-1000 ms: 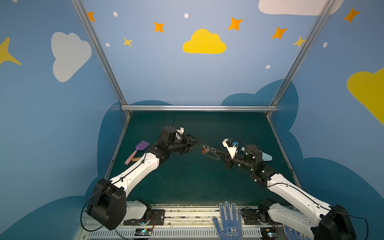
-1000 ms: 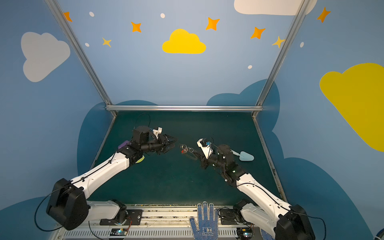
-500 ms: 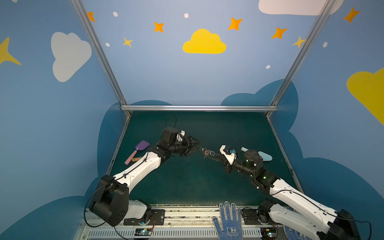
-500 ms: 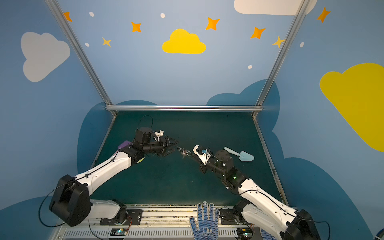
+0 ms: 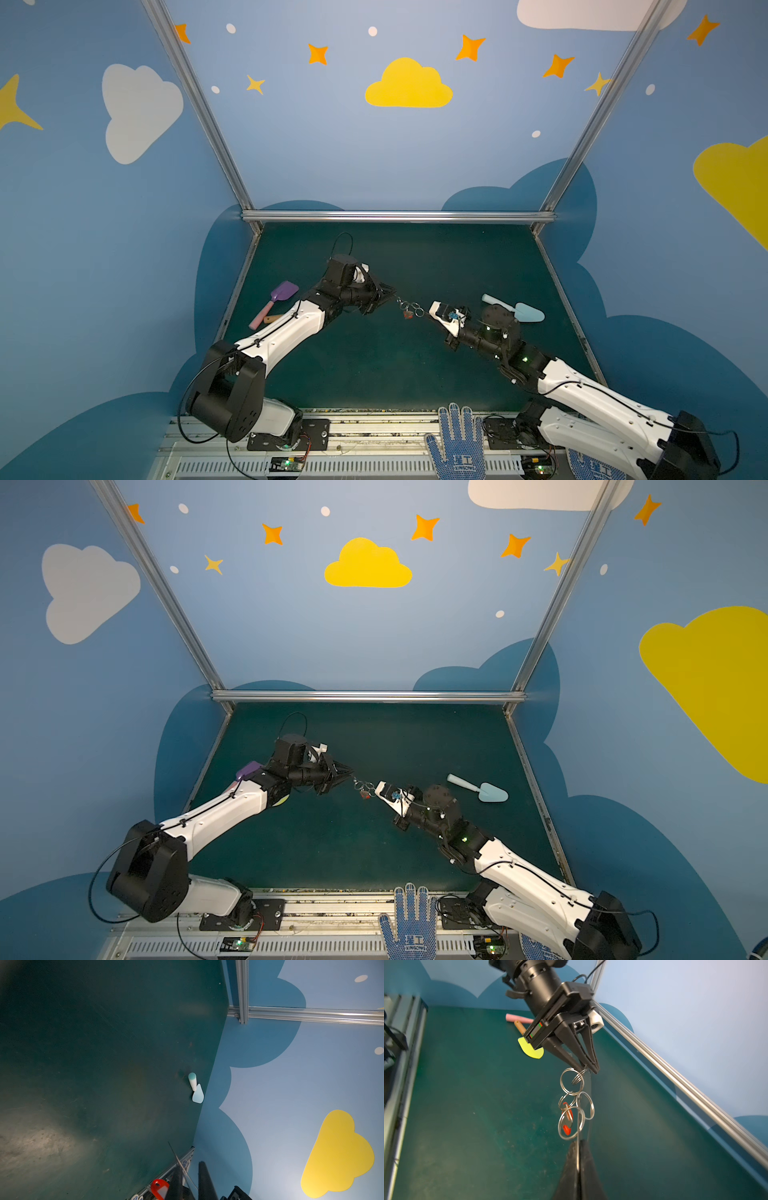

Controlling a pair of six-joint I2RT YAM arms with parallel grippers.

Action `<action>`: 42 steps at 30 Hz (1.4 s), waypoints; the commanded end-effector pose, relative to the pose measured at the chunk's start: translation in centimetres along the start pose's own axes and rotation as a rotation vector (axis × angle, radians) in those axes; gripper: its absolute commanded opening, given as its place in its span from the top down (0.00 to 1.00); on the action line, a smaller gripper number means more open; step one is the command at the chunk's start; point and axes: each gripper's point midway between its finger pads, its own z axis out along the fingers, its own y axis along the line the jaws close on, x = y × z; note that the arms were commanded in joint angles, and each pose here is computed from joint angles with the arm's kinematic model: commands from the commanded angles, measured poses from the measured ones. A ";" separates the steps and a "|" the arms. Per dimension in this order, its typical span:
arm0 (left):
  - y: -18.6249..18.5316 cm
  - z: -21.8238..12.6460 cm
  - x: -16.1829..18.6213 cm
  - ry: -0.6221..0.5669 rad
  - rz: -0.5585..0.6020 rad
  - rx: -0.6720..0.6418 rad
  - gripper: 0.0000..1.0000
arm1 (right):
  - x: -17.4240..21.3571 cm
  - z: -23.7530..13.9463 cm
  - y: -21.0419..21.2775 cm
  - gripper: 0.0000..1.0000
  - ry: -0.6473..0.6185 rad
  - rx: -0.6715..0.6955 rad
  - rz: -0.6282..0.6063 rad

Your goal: Put the keys on the keyring

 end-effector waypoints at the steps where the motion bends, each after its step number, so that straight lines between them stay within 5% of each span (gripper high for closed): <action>1: -2.8 -0.2 1.2 0.051 0.115 0.085 0.96 | -0.3 0.2 -0.1 1.00 -0.003 0.023 0.000; 5: -3.1 -0.2 1.3 0.053 0.125 0.095 0.96 | -0.2 0.2 -0.2 0.96 0.007 0.045 -0.013; 11: -3.0 -0.7 0.8 0.011 0.154 0.093 0.96 | 0.0 -0.3 -0.5 0.66 0.022 0.065 0.015; 22: -1.8 -1.0 -1.0 -0.066 0.152 0.093 0.96 | 0.6 -1.7 0.3 0.50 0.039 0.041 0.230; 31: -2.5 -1.6 -1.0 -0.077 0.189 0.132 0.96 | 1.5 -3.0 -2.6 0.34 0.088 0.099 0.719; 36: -3.5 -2.3 -0.5 -0.073 0.221 0.171 0.96 | 2.6 -1.0 -4.0 0.34 0.146 -0.043 1.048; 42: -4.1 -3.1 0.0 -0.081 0.231 0.198 0.96 | 1.2 0.2 -6.0 0.34 0.016 -0.190 1.261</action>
